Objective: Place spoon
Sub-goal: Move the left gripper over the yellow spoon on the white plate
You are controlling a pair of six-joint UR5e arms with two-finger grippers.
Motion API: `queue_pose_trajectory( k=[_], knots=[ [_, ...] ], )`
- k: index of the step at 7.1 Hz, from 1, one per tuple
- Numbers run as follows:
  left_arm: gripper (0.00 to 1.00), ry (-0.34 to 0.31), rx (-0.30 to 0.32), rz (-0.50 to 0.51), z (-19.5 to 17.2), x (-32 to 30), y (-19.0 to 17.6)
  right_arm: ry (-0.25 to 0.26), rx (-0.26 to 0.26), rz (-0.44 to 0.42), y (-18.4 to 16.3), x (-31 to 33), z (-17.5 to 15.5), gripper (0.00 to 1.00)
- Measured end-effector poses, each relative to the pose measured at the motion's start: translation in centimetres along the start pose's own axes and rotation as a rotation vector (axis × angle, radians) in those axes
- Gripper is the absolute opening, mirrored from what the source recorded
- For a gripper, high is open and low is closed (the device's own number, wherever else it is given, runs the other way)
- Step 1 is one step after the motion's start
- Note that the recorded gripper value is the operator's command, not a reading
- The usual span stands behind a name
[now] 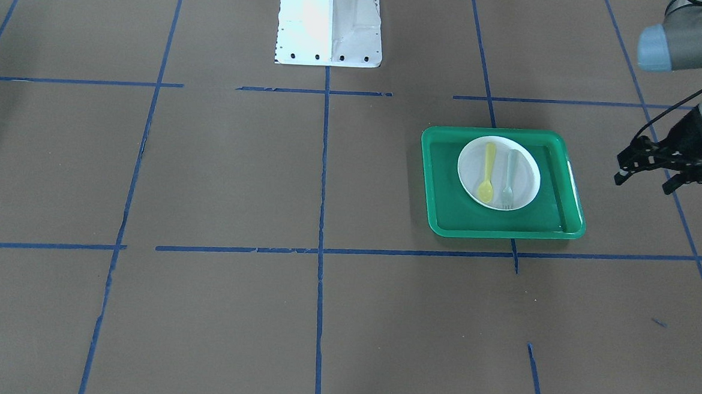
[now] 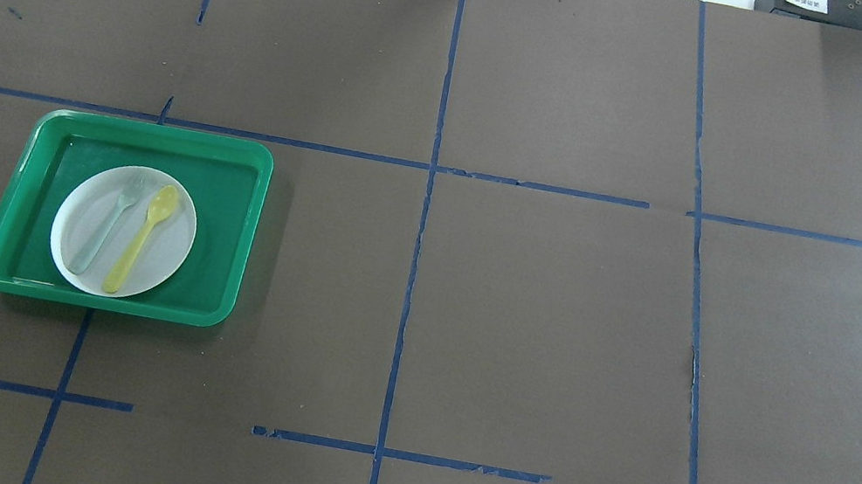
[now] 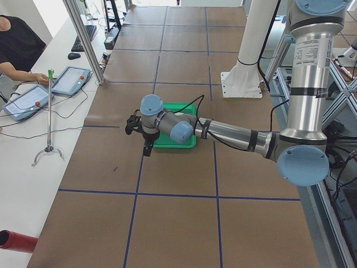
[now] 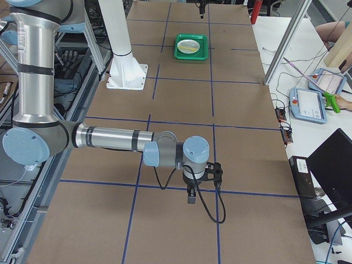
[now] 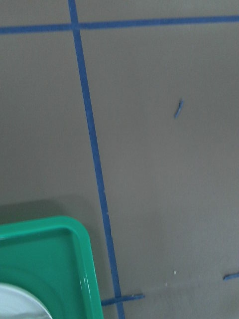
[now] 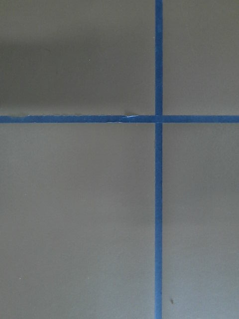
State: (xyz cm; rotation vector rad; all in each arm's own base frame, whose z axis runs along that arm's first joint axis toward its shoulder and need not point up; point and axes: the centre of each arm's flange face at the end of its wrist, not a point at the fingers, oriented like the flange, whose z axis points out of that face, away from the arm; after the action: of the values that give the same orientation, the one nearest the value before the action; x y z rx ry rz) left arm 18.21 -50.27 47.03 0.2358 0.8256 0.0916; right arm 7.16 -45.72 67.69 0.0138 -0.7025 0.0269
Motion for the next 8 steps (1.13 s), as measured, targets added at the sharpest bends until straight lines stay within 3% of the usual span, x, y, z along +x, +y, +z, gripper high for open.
queue_pose_trajectory(
  k=[3,8],
  knots=[
    [0.86,0.036,-0.051,0.027,5.8,13.1,2.3,0.000,0.000,0.000,0.0,0.0,0.0,1.00],
    [0.79,0.055,-0.117,0.125,9.6,18.5,5.9,0.001,0.000,0.000,0.0,0.0,0.0,1.00]
  ],
)
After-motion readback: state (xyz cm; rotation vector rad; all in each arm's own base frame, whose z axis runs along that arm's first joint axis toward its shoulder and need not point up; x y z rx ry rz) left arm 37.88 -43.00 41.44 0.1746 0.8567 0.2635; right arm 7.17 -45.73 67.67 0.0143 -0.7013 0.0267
